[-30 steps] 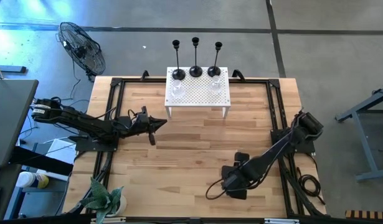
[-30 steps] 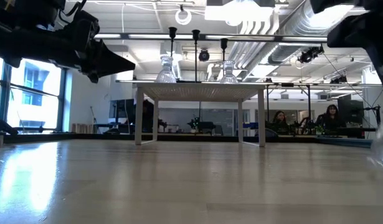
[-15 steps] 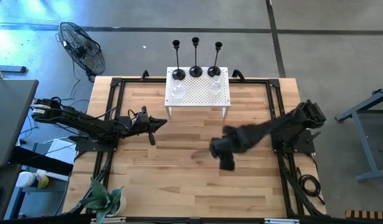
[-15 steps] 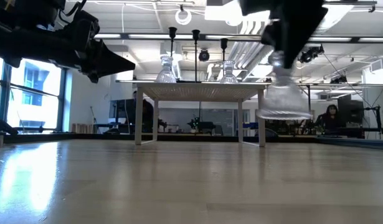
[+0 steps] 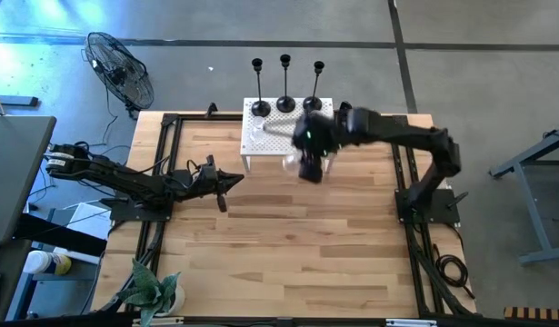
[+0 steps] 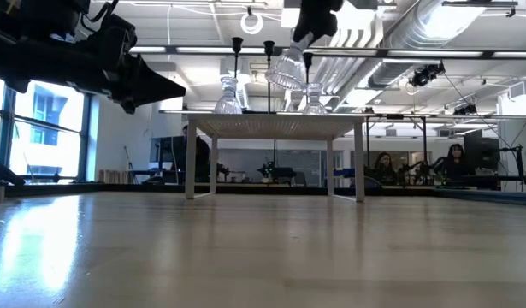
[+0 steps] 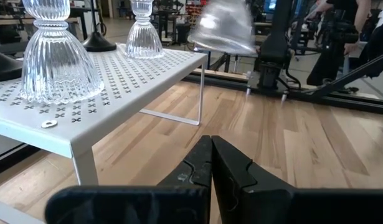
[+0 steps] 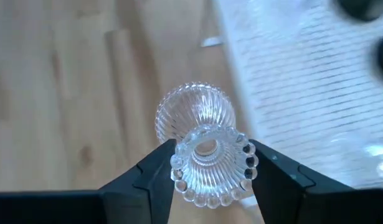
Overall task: Pick & Place candle stick holders
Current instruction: Put the transparent glass candle holder aligned with the black candle holder on the shelf
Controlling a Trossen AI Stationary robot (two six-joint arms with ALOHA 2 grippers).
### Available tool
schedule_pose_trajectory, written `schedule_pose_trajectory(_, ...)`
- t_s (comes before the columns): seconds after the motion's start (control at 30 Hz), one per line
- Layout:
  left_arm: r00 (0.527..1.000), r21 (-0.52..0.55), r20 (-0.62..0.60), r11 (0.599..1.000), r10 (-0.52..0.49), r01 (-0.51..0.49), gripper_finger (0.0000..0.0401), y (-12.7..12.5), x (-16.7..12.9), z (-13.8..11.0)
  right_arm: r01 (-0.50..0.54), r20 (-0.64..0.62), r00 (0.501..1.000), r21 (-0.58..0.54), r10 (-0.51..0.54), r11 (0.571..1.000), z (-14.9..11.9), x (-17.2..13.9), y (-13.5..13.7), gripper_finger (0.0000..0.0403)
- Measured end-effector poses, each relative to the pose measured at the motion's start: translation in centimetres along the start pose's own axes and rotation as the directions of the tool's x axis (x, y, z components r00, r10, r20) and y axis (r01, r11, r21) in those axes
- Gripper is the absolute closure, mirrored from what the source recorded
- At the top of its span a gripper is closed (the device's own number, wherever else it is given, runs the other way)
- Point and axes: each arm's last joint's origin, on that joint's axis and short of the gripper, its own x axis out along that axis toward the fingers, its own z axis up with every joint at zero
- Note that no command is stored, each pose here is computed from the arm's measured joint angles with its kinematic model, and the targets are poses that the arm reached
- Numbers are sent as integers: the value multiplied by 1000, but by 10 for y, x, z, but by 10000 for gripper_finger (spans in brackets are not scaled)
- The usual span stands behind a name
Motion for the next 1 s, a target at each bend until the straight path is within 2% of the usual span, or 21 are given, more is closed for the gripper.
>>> schedule_pose_trajectory(0.2,1000,1,0,1000,0,0,401,0,0,0,62,16,998,-22,-62,998,30,-1,-43,232)
schedule_pose_trajectory(0.47,1000,1,0,1000,0,0,401,0,0,0,106,-65,992,-77,-111,991,49,28,-86,232)
schedule_pose_trajectory(0.63,1000,1,-2,1000,0,0,401,0,0,0,128,-140,979,-130,-146,983,45,52,-98,232)
schedule_pose_trajectory(0.73,1000,1,-2,1000,0,0,401,0,0,0,130,-157,976,-131,-150,983,42,56,-102,232)
schedule_pose_trajectory(1.0,1000,2,-2,1000,1,-1,401,0,0,0,147,-100,982,-148,-162,978,47,58,-105,232)
